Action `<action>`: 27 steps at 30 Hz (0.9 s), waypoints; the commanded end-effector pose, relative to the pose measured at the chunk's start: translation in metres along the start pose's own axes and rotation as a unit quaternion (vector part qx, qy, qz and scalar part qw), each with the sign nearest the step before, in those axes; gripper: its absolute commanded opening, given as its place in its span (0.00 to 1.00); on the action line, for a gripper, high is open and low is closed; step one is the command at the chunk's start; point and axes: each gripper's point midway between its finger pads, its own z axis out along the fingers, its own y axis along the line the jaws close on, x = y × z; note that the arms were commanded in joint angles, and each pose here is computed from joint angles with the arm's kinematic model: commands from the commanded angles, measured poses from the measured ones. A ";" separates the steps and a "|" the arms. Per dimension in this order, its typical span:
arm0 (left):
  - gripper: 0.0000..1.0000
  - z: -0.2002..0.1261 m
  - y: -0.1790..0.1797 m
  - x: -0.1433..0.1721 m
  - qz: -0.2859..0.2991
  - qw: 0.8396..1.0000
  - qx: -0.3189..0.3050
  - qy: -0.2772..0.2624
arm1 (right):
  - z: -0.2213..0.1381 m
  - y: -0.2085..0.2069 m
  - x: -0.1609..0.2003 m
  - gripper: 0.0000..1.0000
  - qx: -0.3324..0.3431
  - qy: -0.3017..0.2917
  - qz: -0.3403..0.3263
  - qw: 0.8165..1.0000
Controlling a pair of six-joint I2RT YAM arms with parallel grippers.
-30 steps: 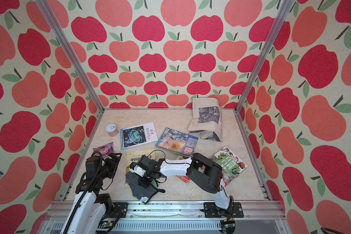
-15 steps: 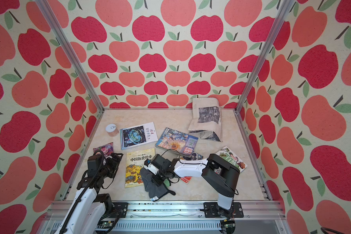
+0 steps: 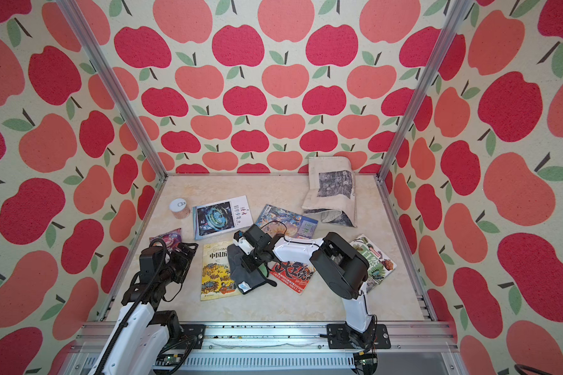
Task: Wipe the cover of the book
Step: Wipe the dirt from the cover of the book.
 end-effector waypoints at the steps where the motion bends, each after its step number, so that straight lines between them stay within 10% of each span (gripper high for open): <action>1: 0.99 -0.004 -0.002 -0.001 0.009 1.000 -0.004 -0.003 | 0.010 -0.030 0.005 0.00 0.024 0.032 0.014 0.999; 27: 0.99 -0.009 0.002 0.003 0.011 1.000 -0.005 -0.002 | 0.075 0.054 -0.069 0.00 -0.012 0.024 -0.063 0.998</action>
